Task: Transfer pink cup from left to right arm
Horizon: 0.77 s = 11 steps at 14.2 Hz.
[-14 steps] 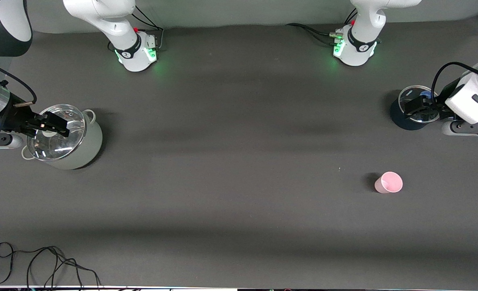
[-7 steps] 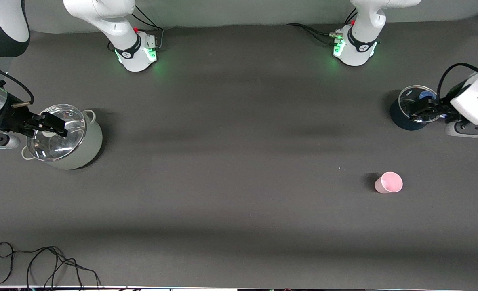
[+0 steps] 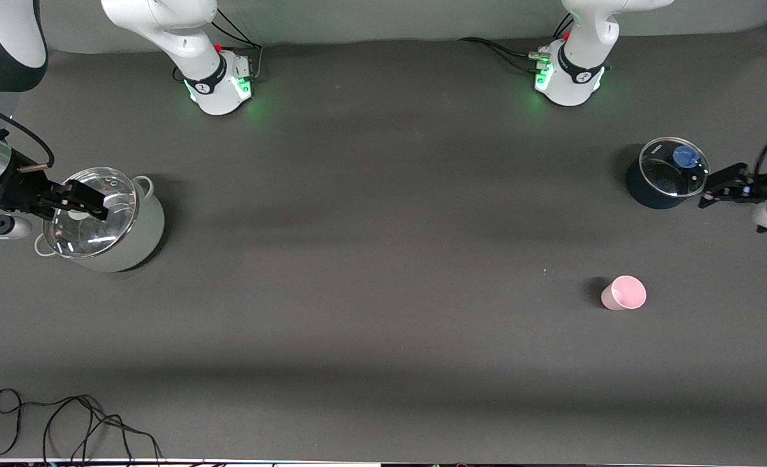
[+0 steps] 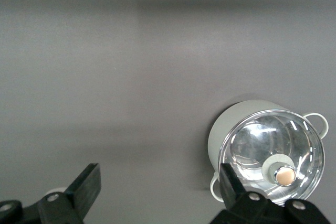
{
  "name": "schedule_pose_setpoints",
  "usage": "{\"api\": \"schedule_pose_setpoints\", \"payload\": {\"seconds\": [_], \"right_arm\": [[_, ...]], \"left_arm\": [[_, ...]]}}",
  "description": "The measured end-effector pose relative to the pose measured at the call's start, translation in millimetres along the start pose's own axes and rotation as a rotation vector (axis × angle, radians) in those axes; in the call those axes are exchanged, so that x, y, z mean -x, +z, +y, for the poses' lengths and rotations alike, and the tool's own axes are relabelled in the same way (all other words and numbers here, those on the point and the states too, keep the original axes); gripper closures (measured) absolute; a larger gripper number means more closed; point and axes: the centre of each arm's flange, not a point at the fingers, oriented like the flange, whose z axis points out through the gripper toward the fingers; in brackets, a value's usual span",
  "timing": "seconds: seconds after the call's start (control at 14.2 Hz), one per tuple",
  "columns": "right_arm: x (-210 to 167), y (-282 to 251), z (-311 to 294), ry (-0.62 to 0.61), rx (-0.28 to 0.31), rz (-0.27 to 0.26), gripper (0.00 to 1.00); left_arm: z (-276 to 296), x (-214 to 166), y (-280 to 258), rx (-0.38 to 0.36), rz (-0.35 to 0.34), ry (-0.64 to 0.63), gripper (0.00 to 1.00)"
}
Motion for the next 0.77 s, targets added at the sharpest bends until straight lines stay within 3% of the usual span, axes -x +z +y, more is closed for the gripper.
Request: {"api": "schedule_pose_setpoints", "payload": {"seconds": [0.35,0.56,0.77], "right_arm": [[0.0,0.0,-0.1,0.0,0.0,0.0,0.0],[0.0,0.2,-0.1,0.0,0.0,0.0,0.0],[0.1,0.2,-0.1,0.0,-0.001,-0.001,0.0]], "left_arm": [[-123.2,59.1,71.9,0.23,0.241,0.294,0.0],[-181.7,85.8,142.8,0.287,0.391,0.396,0.0],[-209.3,103.3,214.0,0.334,0.465,0.514,0.0]]}}
